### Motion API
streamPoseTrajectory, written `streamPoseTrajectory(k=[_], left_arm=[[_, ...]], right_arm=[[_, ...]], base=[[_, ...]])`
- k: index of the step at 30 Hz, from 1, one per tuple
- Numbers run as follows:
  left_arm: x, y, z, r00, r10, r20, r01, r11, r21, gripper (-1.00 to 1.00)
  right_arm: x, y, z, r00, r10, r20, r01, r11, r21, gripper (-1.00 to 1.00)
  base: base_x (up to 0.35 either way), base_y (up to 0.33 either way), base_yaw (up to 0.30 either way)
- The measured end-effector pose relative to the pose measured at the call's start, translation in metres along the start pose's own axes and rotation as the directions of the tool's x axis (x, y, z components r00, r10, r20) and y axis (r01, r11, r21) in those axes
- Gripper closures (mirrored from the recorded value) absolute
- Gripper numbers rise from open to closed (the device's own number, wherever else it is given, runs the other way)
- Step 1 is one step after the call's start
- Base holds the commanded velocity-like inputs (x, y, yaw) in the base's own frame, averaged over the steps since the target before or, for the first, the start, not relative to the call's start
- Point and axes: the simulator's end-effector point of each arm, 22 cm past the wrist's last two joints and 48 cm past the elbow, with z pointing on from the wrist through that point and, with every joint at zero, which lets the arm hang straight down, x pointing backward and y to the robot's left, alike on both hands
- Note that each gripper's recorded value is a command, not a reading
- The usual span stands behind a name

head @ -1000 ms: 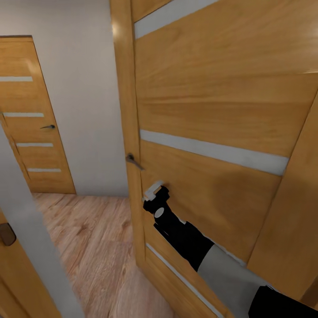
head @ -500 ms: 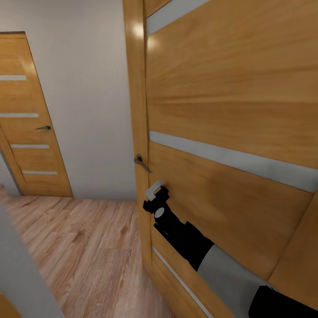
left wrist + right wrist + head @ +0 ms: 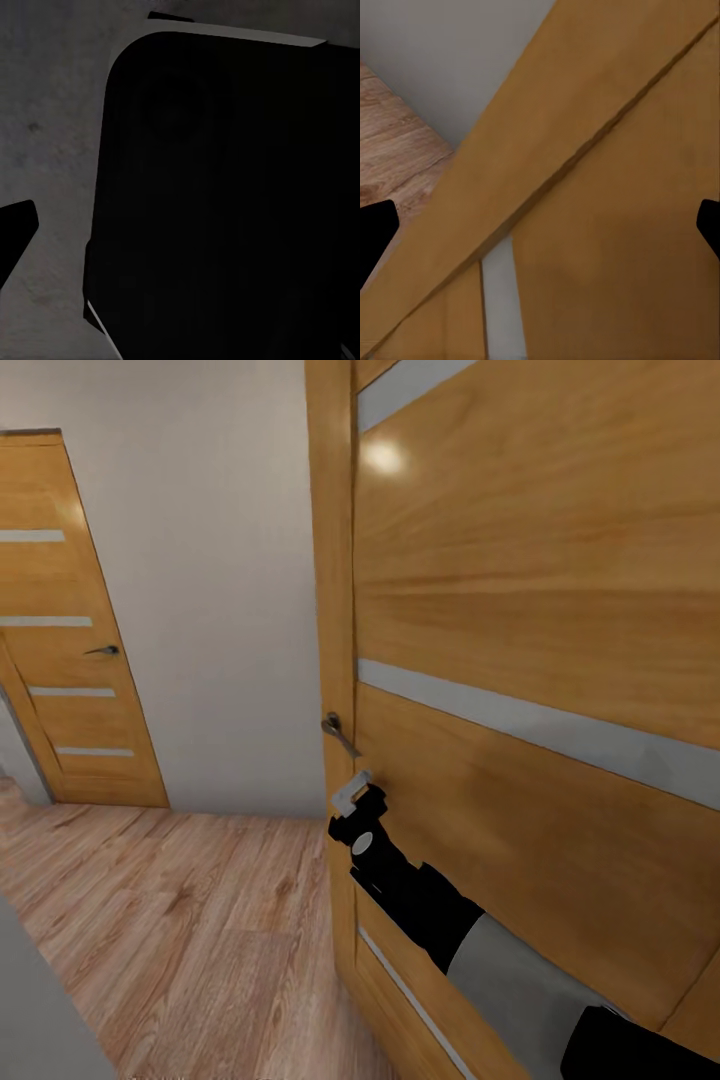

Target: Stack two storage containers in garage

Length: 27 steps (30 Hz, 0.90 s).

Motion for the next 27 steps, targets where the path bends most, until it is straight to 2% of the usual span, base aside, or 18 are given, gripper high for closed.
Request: streamPoseTrajectory(k=[5, 23, 27], left_arm=[[0.0, 0.0, 0.0, 1.0, 0.0, 0.0, 0.0, 1.0, 0.0, -1.0], [0.0, 0.0, 0.0, 1.0, 0.0, 0.0, 0.0, 1.0, 0.0, -1.0], [0.0, 0.0, 0.0, 1.0, 0.0, 0.0, 0.0, 1.0, 0.0, -1.0]], right_arm=[[0.013, 0.002, 0.003, 1.0, -0.011, -0.029, 0.011, 1.0, -0.002, -1.0], [0.013, 0.002, 0.004, 0.999, -0.01, -0.03, 0.01, 1.0, -0.005, -1.0], [0.015, 0.001, 0.004, 0.999, -0.005, -0.036, 0.005, 1.0, 0.0, -1.0]], base=[[0.003, 0.0, 0.125], [0.0, 0.0, 0.006], [0.0, 0.0, 0.118]])
